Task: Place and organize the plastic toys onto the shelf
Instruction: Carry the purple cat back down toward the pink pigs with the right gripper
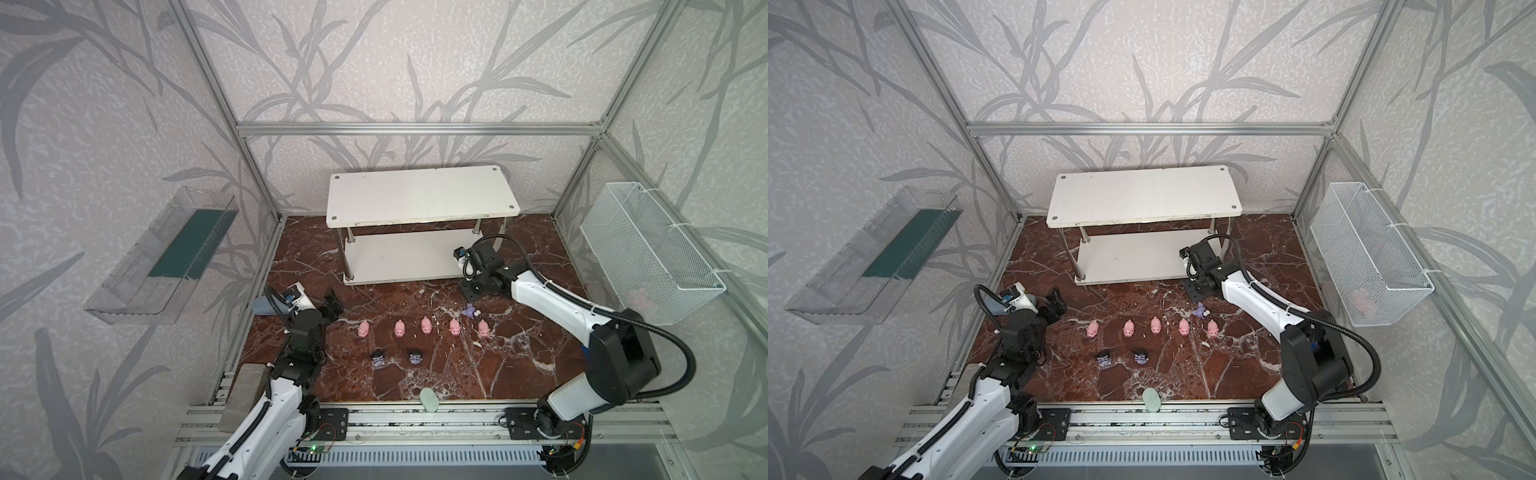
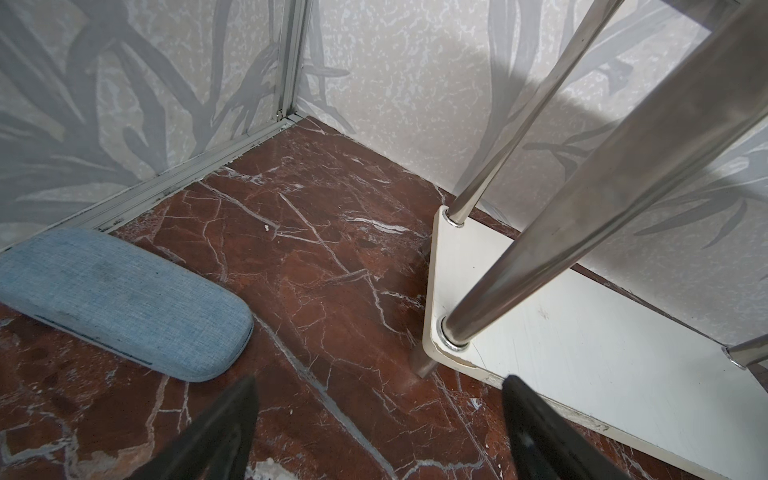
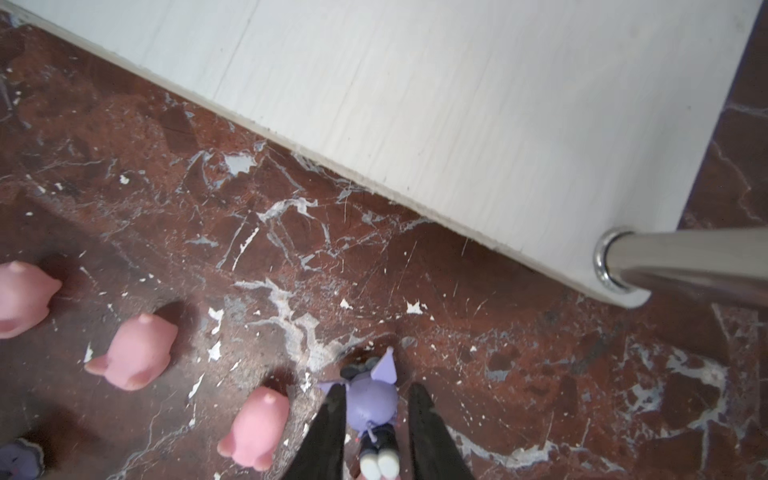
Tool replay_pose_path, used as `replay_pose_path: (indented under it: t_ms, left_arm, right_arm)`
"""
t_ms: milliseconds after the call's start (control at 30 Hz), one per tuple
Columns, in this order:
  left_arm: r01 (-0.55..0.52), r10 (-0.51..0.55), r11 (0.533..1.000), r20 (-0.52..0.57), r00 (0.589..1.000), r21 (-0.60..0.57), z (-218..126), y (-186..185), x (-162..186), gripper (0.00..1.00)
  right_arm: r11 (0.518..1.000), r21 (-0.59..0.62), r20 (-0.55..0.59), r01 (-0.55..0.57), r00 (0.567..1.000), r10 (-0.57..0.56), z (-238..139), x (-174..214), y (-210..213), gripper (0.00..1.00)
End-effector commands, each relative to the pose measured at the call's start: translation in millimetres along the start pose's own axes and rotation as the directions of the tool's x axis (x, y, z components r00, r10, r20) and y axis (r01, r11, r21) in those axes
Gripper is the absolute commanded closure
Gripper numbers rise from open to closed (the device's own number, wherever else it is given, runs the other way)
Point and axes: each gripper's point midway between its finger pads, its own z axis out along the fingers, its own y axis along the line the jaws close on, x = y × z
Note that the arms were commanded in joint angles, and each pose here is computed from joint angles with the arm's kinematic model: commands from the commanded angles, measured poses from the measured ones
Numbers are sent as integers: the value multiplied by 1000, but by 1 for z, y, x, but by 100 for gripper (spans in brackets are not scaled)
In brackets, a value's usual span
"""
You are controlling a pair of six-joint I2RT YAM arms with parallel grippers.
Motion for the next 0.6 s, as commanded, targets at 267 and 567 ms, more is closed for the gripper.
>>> replay_pose_path:
  t_ms: [267, 567]
  left_arm:
    - [25, -25, 1000, 0, 1000, 10, 1, 0, 2, 10]
    - [36, -36, 999, -11, 999, 31, 1, -3, 3, 10]
  right_arm:
    - [982, -102, 130, -161, 976, 173, -24, 43, 12, 47]
    - [967, -107, 48, -230, 970, 237, 4, 59, 16, 43]
